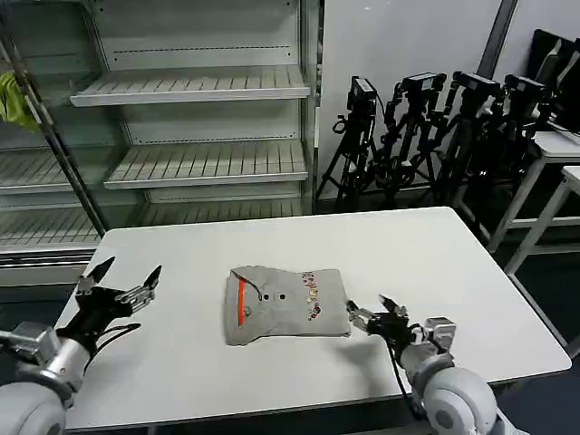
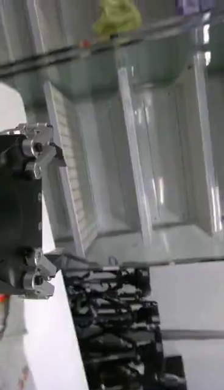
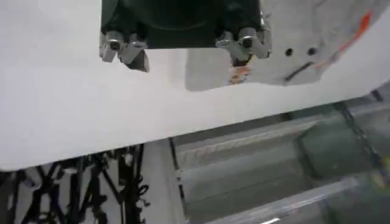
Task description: Fold and organize the clothes.
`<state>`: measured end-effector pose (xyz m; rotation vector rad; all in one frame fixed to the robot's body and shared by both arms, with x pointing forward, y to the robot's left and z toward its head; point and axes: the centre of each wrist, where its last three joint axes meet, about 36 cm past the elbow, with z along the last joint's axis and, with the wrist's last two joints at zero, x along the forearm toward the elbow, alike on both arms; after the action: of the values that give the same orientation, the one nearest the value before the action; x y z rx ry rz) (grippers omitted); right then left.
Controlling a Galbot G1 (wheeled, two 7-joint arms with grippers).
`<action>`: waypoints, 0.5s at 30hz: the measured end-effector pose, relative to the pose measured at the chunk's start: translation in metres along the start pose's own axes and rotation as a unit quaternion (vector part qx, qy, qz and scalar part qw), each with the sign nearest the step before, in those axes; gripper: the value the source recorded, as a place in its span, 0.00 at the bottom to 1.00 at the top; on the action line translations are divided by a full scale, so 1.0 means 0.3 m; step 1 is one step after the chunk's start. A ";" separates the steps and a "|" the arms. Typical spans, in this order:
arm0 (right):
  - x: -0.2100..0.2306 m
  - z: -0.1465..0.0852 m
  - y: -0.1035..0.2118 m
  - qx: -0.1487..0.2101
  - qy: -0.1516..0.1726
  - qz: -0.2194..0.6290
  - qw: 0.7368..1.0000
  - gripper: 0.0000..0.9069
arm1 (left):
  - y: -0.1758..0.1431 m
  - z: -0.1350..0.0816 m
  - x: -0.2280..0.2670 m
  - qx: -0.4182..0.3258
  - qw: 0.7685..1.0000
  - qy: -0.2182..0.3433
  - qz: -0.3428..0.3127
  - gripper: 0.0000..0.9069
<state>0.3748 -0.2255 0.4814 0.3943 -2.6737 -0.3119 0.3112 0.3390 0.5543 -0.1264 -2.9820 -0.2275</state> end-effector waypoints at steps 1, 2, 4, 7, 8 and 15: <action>-0.014 0.002 0.007 -0.005 0.002 -0.003 1.000 1.00 | 0.001 0.003 0.014 -0.002 1.000 0.002 -0.004 1.00; -0.030 0.005 0.015 -0.011 0.005 -0.006 1.000 1.00 | 0.000 0.007 0.028 -0.005 1.000 0.003 -0.008 1.00; -0.055 0.012 0.027 -0.022 0.010 -0.010 1.000 1.00 | -0.001 0.013 0.055 -0.009 1.000 0.005 -0.015 1.00; -0.091 0.022 0.043 -0.036 0.016 -0.015 0.999 1.00 | -0.004 0.020 0.089 -0.013 1.000 0.009 -0.024 1.00; -0.103 0.026 0.047 -0.041 0.018 -0.016 0.999 1.00 | -0.006 0.022 0.100 -0.013 1.000 0.009 -0.027 1.00; -0.171 0.048 0.067 -0.068 0.028 -0.014 0.997 1.00 | -0.012 0.037 0.151 -0.018 0.999 0.015 -0.043 1.00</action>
<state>0.4088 -0.1882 0.4553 0.3929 -2.5762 -0.4824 0.2645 0.3405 0.5498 0.0006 -2.9566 -0.2898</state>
